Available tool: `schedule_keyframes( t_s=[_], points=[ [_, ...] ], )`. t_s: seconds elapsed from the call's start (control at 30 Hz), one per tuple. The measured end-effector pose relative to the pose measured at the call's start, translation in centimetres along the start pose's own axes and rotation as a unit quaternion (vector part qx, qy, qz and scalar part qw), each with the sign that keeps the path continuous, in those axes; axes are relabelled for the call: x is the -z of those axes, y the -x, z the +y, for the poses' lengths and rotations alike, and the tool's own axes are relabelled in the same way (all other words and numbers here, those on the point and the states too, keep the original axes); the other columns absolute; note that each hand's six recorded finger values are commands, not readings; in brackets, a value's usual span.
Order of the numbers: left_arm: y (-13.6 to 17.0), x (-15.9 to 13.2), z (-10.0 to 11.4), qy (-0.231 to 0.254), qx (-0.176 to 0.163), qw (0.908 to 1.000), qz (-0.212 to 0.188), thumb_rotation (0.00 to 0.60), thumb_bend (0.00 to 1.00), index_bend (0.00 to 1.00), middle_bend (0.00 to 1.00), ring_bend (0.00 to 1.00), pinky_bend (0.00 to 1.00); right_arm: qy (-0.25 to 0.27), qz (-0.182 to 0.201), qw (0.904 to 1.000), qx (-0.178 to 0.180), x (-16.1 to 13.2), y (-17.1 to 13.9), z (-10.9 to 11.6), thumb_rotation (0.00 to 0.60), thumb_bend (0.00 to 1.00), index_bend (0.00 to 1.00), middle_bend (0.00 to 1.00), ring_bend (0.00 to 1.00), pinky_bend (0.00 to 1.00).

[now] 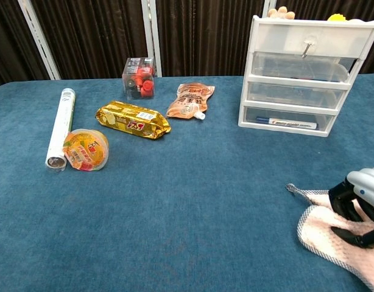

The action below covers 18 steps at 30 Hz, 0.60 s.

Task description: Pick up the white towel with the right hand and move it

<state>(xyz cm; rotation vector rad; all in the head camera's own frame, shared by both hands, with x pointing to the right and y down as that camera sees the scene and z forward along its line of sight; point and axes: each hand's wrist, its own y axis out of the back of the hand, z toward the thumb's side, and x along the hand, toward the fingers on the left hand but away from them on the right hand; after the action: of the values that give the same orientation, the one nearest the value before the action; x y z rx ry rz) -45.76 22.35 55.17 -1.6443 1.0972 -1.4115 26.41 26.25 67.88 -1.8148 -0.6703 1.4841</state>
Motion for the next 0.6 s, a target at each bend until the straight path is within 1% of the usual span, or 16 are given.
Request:
schedule_keyframes(
  t_s=[0.3,0.53,0.6],
  points=[
    [-0.1,0.0,0.0,0.001,0.001,1.0,0.001,0.6,0.0,0.0,0.0,0.0,0.0,0.043,0.008,0.9979,0.047,-0.2,0.7,2.2,0.6,0.45,0.74,0.78,0.8,0.95],
    [0.0,0.0,0.0,0.002,0.0,1.0,0.001,0.6,0.0,0.0,0.0,0.0,0.0,0.065,0.033,0.9927,0.095,-1.0,1.0,4.5,0.6,0.48,0.76,0.81,0.81,0.96],
    [0.0,0.0,0.0,0.002,0.0,1.0,0.001,0.6,0.0,0.0,0.0,0.0,0.0,0.067,0.043,0.9901,0.115,-1.2,1.1,5.5,0.6,0.48,0.76,0.81,0.82,0.96]
  ],
)
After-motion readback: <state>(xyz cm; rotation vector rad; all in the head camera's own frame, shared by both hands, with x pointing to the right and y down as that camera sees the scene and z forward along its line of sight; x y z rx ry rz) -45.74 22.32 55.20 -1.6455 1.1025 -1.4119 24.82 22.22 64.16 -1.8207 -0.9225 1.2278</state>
